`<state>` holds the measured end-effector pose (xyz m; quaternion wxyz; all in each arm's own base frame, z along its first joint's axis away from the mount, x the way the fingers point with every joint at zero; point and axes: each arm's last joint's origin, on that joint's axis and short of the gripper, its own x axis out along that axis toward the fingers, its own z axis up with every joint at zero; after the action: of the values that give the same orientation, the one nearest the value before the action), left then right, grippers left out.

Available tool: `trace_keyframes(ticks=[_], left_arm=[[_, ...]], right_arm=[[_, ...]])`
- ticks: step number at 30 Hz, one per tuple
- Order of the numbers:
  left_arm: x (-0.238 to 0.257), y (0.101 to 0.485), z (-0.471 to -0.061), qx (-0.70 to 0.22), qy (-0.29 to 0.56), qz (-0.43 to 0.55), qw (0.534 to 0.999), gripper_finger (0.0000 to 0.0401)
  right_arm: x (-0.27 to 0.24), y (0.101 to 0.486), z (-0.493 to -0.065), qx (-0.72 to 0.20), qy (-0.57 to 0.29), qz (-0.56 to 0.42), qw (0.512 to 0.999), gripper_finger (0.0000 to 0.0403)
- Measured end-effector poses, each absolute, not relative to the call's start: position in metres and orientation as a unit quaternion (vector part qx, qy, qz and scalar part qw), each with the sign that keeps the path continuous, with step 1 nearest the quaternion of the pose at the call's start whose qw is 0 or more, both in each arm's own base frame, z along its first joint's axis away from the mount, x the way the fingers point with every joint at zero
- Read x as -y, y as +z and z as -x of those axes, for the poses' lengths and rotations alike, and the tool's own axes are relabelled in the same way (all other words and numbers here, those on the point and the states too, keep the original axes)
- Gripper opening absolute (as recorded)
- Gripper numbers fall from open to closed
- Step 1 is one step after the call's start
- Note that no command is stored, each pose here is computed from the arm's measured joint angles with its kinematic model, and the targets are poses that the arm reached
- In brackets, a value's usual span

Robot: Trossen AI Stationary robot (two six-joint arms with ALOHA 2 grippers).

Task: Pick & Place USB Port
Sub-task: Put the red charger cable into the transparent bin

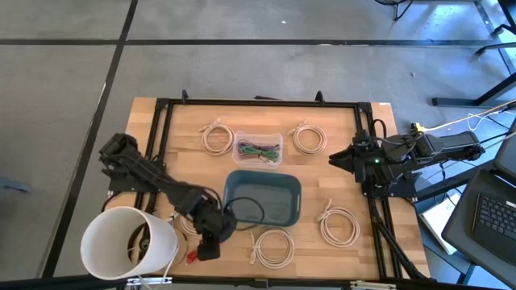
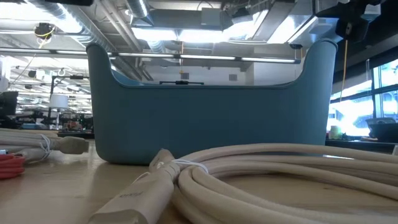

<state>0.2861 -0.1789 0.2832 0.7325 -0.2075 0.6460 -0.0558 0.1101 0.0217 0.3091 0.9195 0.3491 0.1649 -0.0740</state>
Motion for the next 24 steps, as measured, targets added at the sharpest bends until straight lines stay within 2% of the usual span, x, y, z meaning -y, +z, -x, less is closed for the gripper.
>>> trace_keyframes(ticks=[5, 10, 17, 24], left_arm=[[0.196, 0.268, -0.287, -0.646, -0.051, 0.163, 0.744, 0.0179], [0.209, 0.254, -0.292, -0.643, -0.051, 0.163, 0.747, 0.016], [0.223, 0.232, -0.309, -0.592, -0.087, 0.223, 0.77, 0.0149], [0.225, 0.208, -0.3, -0.585, -0.086, 0.291, 0.752, 0.0148]], right_arm=[[-0.021, 0.309, -0.11, -0.157, -0.09, -0.347, 0.92, 0.0147], [-0.02, 0.309, -0.11, -0.152, -0.098, -0.344, 0.921, 0.0147], [-0.02, 0.309, -0.11, -0.154, -0.097, -0.336, 0.924, 0.0147], [-0.02, 0.309, -0.11, -0.153, -0.1, -0.333, 0.925, 0.0147]])
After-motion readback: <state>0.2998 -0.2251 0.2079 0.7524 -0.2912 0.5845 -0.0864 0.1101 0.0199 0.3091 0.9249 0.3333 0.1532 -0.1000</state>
